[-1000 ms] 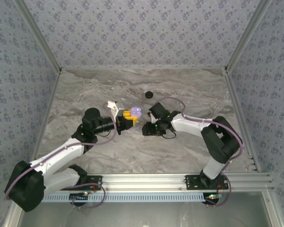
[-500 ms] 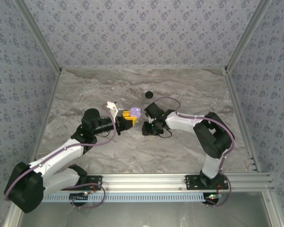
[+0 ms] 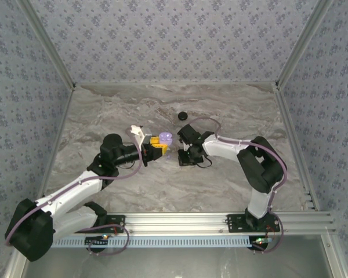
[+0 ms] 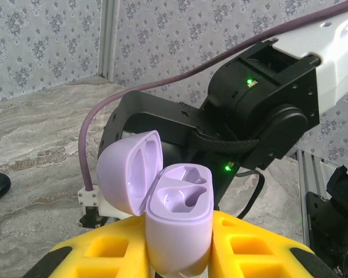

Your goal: Insert the wireless bluetooth earbuds into the charging case

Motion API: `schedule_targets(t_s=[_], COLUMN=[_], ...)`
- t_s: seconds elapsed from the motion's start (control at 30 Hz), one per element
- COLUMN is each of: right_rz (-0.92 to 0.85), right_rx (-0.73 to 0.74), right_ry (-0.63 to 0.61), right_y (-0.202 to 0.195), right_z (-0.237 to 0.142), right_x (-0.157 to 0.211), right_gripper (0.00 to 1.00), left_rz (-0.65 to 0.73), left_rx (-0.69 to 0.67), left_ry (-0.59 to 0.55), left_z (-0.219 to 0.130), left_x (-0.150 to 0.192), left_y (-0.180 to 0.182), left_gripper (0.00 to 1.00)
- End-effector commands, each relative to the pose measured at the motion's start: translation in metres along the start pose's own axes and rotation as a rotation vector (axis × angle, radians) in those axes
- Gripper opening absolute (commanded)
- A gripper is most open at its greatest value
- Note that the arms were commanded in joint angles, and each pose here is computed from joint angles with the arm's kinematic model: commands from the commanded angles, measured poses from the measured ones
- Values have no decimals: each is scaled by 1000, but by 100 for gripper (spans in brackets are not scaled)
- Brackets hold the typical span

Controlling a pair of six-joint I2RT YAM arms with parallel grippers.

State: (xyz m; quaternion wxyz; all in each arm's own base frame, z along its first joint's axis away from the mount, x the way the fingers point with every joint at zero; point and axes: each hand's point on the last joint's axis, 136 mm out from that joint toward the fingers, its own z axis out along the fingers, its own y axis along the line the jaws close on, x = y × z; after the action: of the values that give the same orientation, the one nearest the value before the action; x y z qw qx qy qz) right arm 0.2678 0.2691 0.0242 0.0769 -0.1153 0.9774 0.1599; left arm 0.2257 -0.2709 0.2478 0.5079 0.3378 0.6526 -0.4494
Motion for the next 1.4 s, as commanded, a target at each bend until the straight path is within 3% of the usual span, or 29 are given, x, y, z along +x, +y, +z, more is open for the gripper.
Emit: schedule_targets(t_s=[0.0, 0.4, 0.63, 0.77, 1.1, 1.37], right_rz=[-66, -162, -88, 35, 176, 254], right_rx=[55, 32, 48, 68, 170, 289], right_ry=[28, 142, 123, 78, -23, -63], right_y=[-21, -56, -55, -56, -40, -47], right_z=[-13, -13, -16, -22, -31, -32], right_x=[0, -3, -8, -14, -8, -10], right_gripper=[17, 20, 43, 47, 47, 38], left_rz=[43, 41, 44, 44, 47, 51], left_rx=[2, 0, -3, 0, 4, 11], left_ry=[-37, -36, -37, -37, -37, -40], left_z=[-4, -4, -4, -4, -3, -2], left_x=[-12, -11, -12, -13, -13, -15], left_y=[-5, -4, -3, -4, -4, -6], left_gripper=[25, 25, 25, 25, 25, 25])
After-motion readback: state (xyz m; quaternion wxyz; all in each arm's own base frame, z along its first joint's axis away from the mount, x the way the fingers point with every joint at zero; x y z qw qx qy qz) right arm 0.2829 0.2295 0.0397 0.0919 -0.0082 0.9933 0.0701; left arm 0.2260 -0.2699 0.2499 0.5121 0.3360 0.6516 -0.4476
